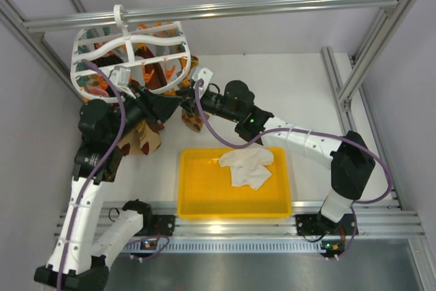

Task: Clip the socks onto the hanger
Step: Open the clamp at the hanger.

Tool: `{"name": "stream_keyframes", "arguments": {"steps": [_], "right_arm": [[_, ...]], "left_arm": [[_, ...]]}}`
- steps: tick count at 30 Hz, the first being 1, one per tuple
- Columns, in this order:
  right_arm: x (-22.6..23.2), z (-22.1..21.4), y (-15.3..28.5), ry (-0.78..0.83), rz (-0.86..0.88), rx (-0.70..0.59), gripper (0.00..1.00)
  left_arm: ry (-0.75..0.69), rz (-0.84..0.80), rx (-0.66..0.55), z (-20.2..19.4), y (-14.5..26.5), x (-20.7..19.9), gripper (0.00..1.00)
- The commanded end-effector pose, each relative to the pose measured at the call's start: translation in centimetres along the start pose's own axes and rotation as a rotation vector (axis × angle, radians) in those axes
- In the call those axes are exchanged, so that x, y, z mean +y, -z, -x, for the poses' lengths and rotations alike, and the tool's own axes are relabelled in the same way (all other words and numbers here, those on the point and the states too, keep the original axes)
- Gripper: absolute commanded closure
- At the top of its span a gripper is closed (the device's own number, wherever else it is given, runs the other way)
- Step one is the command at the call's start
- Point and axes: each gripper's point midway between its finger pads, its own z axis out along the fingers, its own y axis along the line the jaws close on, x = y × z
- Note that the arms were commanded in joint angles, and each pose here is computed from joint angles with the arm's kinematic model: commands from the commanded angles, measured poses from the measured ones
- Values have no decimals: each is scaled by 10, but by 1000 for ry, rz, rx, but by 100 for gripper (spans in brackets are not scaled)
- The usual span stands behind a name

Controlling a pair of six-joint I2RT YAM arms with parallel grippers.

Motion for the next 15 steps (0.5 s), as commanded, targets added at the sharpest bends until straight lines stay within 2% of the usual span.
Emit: {"name": "stream_keyframes", "arguments": {"steps": [1,6,10,15], "right_arm": [[5,33,3,20,-7,-65,100],[3,32,6,17,-27,-60,100],[-2,30,9,22,-56,-59,100],[2,34,17,60,-30,-163,100]], "left_arm": [[-121,63,-35,4,-15,-2,45],[-119,182,-86,1,-14,12,50],[-151,222,-188,19,2,14,51],[-176,274,-224,23,9,24,51]]}}
